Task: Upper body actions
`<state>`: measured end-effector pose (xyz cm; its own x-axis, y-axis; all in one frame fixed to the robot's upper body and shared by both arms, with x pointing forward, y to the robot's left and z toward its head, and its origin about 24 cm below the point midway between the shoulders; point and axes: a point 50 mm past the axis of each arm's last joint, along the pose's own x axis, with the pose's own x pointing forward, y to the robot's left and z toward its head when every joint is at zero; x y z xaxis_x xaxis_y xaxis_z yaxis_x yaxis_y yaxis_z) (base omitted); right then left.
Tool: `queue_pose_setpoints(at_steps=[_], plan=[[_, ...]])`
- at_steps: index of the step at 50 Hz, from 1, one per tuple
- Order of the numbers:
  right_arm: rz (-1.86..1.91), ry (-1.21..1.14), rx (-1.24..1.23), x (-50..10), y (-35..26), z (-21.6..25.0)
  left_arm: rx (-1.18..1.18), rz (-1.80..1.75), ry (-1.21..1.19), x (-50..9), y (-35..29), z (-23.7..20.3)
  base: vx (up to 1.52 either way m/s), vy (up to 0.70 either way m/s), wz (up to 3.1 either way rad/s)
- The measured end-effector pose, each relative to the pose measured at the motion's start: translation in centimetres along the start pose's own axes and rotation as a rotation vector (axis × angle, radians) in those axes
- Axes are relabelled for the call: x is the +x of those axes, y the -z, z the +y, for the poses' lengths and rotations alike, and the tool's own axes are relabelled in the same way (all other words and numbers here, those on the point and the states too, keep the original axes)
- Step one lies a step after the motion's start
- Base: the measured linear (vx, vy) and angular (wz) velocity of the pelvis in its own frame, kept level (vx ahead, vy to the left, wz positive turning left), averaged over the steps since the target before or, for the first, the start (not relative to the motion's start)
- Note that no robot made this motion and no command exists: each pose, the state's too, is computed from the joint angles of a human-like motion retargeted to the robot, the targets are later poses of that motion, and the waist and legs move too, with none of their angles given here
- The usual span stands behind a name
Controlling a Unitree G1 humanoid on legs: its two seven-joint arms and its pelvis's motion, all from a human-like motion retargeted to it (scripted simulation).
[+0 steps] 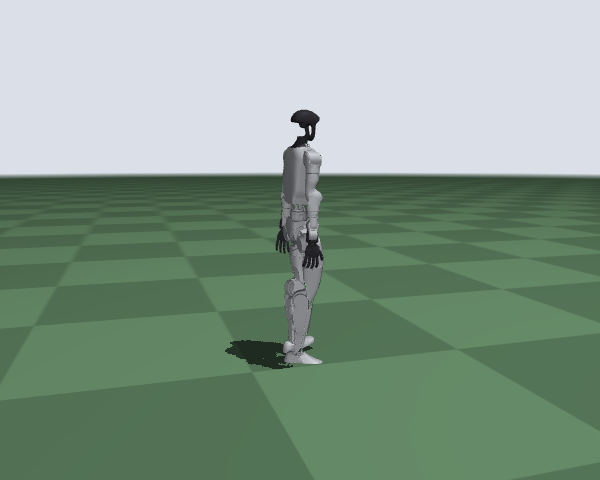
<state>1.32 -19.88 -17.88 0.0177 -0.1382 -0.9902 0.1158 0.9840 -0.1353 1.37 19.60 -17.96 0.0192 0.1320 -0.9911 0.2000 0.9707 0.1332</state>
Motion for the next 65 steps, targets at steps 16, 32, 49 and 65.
queue_pose_setpoints(at_steps=[16, 32, 49, 65], plan=[[0.053, -0.006, -0.094, -0.1, 1.5, -0.3, -0.068, 0.094, 0.049, -0.1, 2.3, -0.5, 0.12, 0.07, -0.08], [0.05, -0.011, -0.094, -0.1, 1.2, 0.0, -0.026, 0.056, 0.055, 0.0, 0.9, 0.3, 0.02, 0.0, 0.14], [0.128, -0.021, -0.096, -0.3, 2.6, 0.0, -0.031, -0.035, -0.005, -0.1, -1.5, 3.5, -0.07, -0.1, 0.91], [0.034, -0.004, -0.192, -0.1, 0.7, -1.4, -0.095, -0.067, 0.015, -0.1, -1.2, 3.1, -0.21, -0.04, 2.09]])
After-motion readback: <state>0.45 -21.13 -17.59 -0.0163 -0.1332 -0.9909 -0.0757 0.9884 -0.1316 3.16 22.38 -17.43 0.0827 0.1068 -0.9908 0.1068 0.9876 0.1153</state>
